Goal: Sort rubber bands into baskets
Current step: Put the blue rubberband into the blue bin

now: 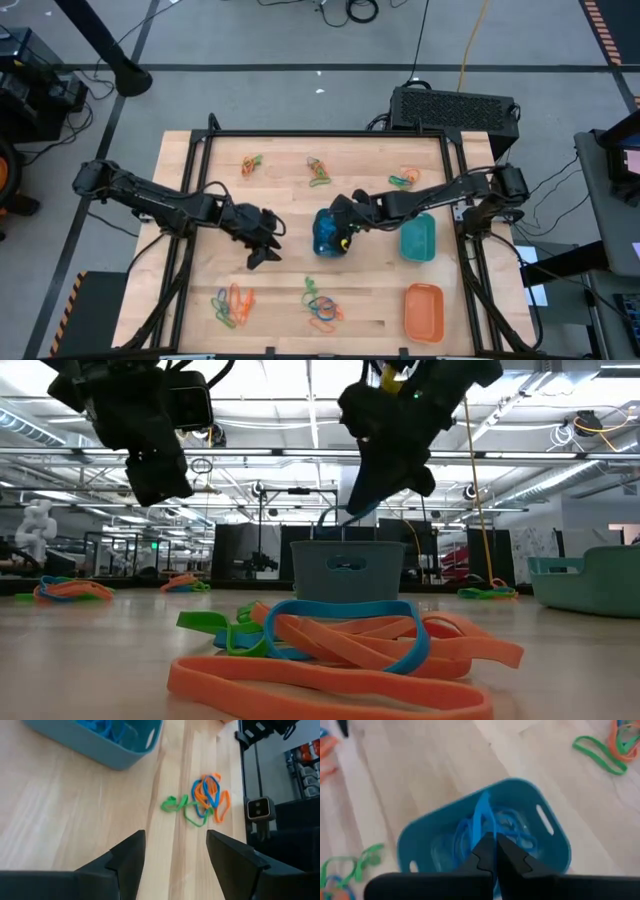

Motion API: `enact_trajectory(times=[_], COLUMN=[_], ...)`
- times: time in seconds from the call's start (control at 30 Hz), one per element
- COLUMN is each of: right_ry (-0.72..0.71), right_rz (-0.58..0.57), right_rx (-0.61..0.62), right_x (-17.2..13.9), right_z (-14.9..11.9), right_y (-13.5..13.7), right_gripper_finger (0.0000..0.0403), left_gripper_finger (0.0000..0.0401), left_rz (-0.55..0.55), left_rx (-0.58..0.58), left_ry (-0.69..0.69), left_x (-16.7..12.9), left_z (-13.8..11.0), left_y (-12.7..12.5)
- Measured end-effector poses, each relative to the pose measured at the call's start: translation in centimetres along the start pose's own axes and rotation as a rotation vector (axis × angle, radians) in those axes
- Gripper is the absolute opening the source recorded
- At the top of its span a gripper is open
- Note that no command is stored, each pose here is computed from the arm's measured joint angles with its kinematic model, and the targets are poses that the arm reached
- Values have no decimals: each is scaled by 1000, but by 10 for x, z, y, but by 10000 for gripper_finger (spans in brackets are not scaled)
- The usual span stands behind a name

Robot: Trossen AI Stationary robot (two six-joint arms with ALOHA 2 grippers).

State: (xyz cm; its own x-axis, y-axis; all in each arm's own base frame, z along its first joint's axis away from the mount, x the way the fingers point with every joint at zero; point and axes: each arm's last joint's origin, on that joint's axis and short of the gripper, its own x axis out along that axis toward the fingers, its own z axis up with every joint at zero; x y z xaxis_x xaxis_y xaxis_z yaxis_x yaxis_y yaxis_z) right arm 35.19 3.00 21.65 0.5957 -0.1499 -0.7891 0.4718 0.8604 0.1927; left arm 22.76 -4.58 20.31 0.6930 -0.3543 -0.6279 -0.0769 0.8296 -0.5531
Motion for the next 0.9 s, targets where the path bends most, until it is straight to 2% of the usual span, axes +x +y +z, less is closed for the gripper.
enact_trajectory(times=[0.2, 0.4, 0.9], right_ry=[42, 42, 40], right_rz=[-30, -28, -27], right_rx=[44, 60, 69], right_x=[20, 22, 22], right_z=[-7, -7, -5], right_y=[-1, -1, -3], right_gripper_finger=[1, 16, 98], left_gripper_finger=[217, 217, 217], left_rz=[-18, -22, -21], left_rx=[6, 14, 12], left_ry=[-49, -55, -55], left_x=[-1, -1, -1], left_z=[6, 6, 6], left_y=[0, -1, -1])
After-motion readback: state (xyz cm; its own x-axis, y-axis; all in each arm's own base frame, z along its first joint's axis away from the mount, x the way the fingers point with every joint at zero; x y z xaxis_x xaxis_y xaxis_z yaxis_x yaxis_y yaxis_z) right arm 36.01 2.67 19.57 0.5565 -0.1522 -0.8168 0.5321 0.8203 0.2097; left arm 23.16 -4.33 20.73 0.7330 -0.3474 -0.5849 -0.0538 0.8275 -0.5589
